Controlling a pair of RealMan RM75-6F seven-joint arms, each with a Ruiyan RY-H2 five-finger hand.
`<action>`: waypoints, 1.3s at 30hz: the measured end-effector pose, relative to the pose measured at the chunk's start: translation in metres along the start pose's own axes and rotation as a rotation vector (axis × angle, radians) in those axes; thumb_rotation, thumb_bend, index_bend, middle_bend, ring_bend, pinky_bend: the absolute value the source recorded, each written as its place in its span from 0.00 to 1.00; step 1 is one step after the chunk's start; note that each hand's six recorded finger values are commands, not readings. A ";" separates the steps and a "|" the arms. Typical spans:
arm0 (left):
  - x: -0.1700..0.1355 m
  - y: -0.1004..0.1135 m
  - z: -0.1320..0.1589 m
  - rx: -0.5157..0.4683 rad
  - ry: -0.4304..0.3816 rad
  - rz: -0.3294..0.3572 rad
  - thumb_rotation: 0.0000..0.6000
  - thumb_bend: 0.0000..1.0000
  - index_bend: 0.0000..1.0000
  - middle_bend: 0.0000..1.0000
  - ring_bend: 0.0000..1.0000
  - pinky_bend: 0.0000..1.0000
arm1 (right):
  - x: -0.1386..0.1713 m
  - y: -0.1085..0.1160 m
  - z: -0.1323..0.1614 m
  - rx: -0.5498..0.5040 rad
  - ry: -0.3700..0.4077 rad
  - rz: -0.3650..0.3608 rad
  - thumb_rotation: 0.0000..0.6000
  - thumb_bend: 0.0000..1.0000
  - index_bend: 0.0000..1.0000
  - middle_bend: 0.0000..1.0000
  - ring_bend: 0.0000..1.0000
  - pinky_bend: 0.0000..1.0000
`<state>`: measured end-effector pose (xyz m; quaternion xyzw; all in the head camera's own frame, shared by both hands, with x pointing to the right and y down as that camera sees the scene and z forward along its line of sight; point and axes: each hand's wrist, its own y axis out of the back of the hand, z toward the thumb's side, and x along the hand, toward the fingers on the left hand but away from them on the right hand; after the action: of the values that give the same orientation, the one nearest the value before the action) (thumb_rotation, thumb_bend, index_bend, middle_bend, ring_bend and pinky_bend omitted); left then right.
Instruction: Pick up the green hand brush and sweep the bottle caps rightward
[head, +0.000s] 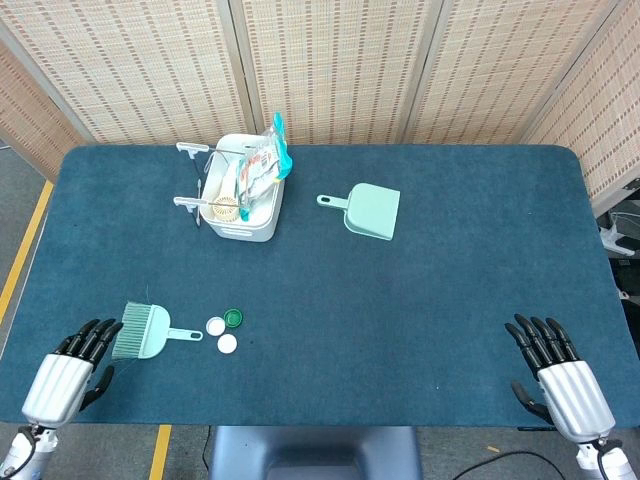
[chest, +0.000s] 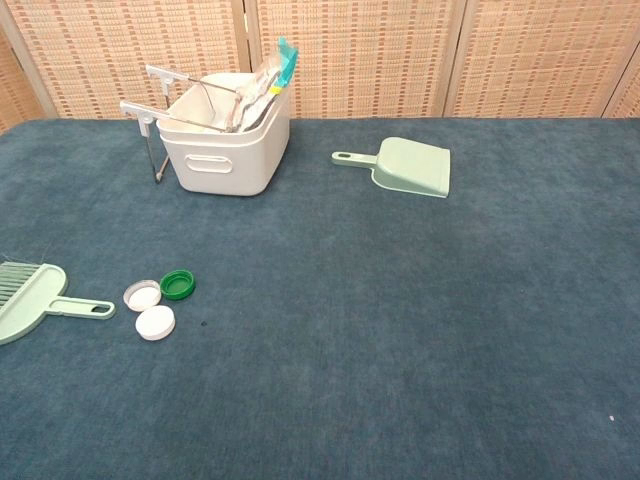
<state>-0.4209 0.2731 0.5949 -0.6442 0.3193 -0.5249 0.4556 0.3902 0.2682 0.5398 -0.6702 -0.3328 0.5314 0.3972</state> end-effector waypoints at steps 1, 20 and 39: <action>0.006 -0.004 0.005 0.009 -0.006 0.005 1.00 0.45 0.22 0.29 0.47 0.73 | 0.001 0.000 0.001 0.000 0.002 0.000 1.00 0.27 0.00 0.01 0.00 0.00; 0.070 -0.061 0.045 -0.003 -0.023 -0.133 1.00 0.31 0.28 0.34 0.67 0.90 | -0.003 -0.004 -0.004 0.007 -0.022 0.017 1.00 0.27 0.00 0.01 0.00 0.00; 0.097 -0.100 0.081 0.138 -0.109 -0.182 1.00 0.30 0.31 0.33 0.67 0.90 | -0.004 -0.003 -0.009 0.001 -0.037 0.022 1.00 0.27 0.00 0.01 0.00 0.00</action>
<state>-0.3259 0.2453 0.7220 -0.6651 0.1974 -0.5490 0.4660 0.3975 0.2642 0.5456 -0.6636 -0.3322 0.5483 0.3855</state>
